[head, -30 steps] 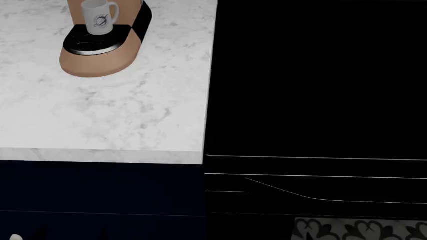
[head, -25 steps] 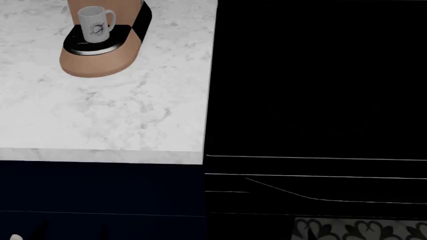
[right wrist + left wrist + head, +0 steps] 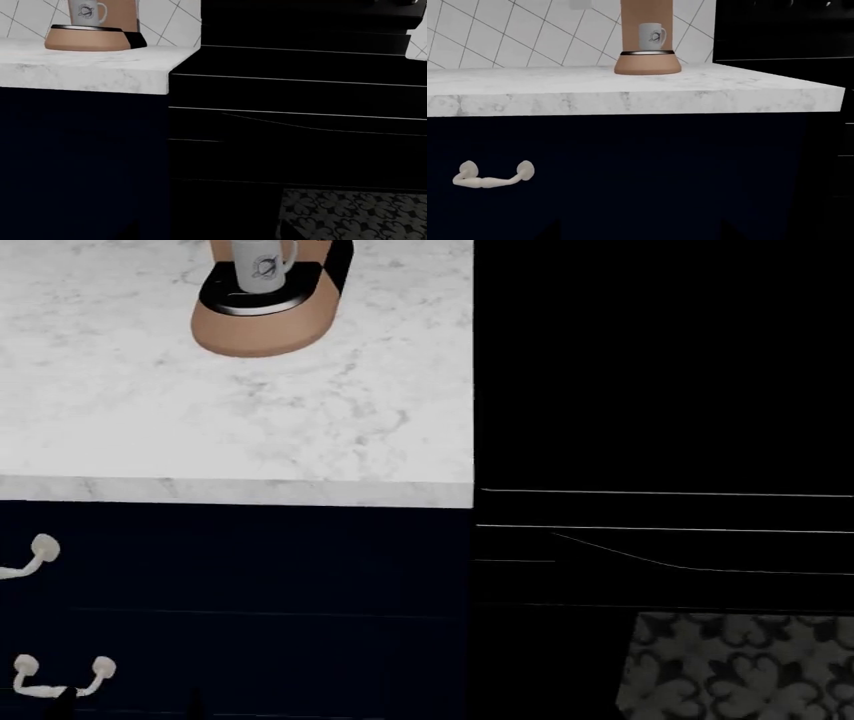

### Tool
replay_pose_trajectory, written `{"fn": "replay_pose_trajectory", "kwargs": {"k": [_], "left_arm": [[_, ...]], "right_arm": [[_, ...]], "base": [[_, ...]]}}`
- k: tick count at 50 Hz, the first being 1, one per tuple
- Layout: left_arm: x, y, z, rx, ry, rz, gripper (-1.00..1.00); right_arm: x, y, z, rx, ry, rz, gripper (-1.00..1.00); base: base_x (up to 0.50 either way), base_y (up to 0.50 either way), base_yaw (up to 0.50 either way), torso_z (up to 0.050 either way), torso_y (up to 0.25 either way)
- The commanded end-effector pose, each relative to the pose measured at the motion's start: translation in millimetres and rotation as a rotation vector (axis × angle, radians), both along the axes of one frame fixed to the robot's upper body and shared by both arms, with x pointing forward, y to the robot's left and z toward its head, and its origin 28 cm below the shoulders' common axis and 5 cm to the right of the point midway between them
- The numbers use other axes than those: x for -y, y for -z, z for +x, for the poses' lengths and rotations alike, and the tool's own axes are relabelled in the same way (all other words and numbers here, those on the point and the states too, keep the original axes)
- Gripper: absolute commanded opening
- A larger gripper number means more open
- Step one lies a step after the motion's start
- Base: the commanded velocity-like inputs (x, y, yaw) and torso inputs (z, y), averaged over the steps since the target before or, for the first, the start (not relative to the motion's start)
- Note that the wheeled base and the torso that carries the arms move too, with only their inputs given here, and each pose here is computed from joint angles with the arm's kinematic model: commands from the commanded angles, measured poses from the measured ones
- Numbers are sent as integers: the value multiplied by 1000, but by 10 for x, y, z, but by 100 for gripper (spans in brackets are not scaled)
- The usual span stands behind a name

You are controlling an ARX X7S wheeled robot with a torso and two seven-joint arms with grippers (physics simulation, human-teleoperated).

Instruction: Pick the mug from under the coffee machine dispenser and place it on the counter.

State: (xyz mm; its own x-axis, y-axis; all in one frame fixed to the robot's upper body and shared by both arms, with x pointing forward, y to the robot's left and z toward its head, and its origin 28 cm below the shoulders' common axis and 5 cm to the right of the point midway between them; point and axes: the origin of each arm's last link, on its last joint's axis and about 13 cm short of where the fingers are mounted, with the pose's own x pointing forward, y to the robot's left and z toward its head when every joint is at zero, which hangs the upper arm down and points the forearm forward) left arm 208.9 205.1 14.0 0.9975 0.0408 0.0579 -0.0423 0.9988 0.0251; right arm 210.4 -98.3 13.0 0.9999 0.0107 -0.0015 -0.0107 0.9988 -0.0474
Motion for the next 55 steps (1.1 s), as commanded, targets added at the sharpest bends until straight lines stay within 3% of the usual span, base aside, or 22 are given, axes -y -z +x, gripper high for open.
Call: {"fn": "replay_pose_trajectory", "kwargs": {"k": [1, 6, 11, 13, 19, 28, 42, 44, 46, 53, 55], "left_arm": [[-7, -12, -10, 32, -26, 14, 100], [-13, -20, -6, 54, -34, 26, 100], [-30, -109, -58, 79, -20, 23, 100], [-6, -114, -69, 33, 7, 9, 100], [14, -256, -92, 96, -1, 27, 100], [-15, -927, 125, 120, 3, 26, 100], [21, -2170, 166, 220, -27, 38, 100], [39, -2187, 194, 210, -31, 50, 100], [11, -1904, 155, 154, 21, 23, 100], [10, -1897, 157, 154, 21, 23, 100], [-67, -1757, 289, 118, -45, 24, 100]], "right_arm": [[-2, -9, -8, 1, -9, -16, 100], [-1, -35, -11, 14, -23, 21, 100], [12, -112, -40, 0, -24, 3, 100], [10, -157, -52, 3, -54, 75, 100], [42, -226, -1, 7, -20, 55, 100], [96, -802, 179, -19, -9, 14, 100], [129, -1755, 401, 12, 13, -59, 100], [141, -1798, 389, 30, 2, -17, 100], [155, -1528, 396, 1, 9, 5, 100], [156, -1522, 399, 2, 9, 5, 100], [148, -1568, 408, 9, 2, 4, 100]], "base": [[-184, 500, 0, 0, 0], [-130, 400, 0, 0, 0], [0, 0, 0, 42, 0], [0, 0, 0, 50, 0], [0, 0, 0, 50, 0], [0, 0, 0, 50, 0], [0, 0, 0, 50, 0], [0, 0, 0, 50, 0], [0, 0, 0, 50, 0], [0, 0, 0, 21, 0], [0, 0, 0, 0, 0]]}}
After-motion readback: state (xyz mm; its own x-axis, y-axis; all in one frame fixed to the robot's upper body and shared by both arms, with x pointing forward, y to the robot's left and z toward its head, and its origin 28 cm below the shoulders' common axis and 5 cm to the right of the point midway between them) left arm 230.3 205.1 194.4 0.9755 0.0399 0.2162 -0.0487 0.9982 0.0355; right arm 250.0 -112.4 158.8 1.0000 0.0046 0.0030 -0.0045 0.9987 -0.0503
